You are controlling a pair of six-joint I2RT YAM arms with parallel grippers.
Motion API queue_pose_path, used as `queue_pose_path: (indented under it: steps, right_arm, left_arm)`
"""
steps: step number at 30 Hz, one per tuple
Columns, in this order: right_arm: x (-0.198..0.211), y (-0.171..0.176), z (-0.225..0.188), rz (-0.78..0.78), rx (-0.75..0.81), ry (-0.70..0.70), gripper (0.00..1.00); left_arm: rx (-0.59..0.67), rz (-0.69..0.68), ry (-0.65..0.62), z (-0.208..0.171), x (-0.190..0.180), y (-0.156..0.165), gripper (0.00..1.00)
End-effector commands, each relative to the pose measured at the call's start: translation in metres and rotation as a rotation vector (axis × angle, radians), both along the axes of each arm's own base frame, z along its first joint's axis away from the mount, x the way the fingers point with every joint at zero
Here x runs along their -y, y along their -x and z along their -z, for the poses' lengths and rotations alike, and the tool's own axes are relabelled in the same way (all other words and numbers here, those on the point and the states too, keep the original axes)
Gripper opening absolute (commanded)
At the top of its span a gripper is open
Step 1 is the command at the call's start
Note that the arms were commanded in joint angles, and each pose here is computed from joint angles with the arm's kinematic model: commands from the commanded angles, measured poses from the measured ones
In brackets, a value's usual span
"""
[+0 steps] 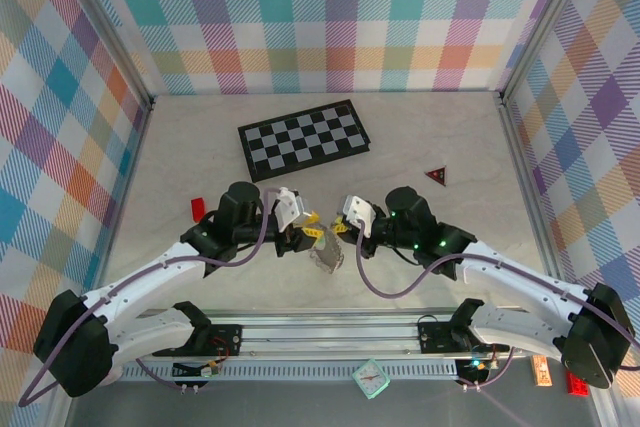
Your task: Put the keys on the keyring
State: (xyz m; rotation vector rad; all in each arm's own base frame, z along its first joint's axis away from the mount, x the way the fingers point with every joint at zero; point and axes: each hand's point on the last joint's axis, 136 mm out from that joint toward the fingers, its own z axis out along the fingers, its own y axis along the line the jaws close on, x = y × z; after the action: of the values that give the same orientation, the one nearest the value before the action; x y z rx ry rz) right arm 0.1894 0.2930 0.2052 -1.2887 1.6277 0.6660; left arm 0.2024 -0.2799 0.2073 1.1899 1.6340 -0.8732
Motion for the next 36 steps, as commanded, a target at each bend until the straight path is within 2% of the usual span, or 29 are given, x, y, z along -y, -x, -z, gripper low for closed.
queue_pose_path:
  steps: [1, 4, 5, 10, 14, 18, 21, 26, 31, 36]
  right_arm:
    - [-0.002, -0.004, -0.023, -0.007, 0.055, -0.001, 0.00]
    - [-0.007, -0.006, -0.025, -0.025, 0.049, 0.008, 0.00]
    - [-0.010, -0.006, -0.027, -0.036, 0.043, 0.005, 0.00]
    - [-0.038, -0.003, -0.044, -0.114, 0.024, -0.062, 0.00]
    - [-0.078, 0.007, -0.056, -0.210, 0.021, -0.130, 0.00]
    - [-0.120, 0.005, -0.069, -0.261, 0.002, -0.240, 0.00]
    - [-0.136, -0.007, -0.064, -0.250, -0.005, -0.280, 0.00]
    - [-0.126, -0.034, -0.006, -0.181, -0.083, -0.133, 0.00]
    - [-0.084, -0.050, 0.064, -0.118, -0.079, 0.146, 0.00]
    - [-0.042, -0.050, 0.108, -0.094, -0.092, 0.396, 0.00]
  left_arm:
    - [0.051, -0.100, 0.045, -0.015, -0.008, -0.009, 0.46]
    - [0.086, -0.247, 0.083, -0.025, -0.024, -0.023, 0.56]
    - [0.096, -0.306, 0.093, -0.028, -0.032, -0.029, 0.56]
    - [0.168, -0.730, 0.124, -0.043, -0.100, -0.059, 0.66]
    - [0.223, -1.001, 0.118, -0.053, -0.156, -0.064, 0.73]
    - [0.242, -1.155, 0.099, -0.056, -0.193, -0.061, 0.76]
    - [0.231, -1.210, 0.094, -0.054, -0.208, -0.059, 0.78]
    - [0.203, -1.261, 0.076, -0.045, -0.220, -0.061, 0.80]
    - [0.191, -1.322, 0.089, -0.036, -0.228, -0.069, 0.85]
    - [0.188, -1.377, 0.053, -0.023, -0.233, -0.081, 0.96]
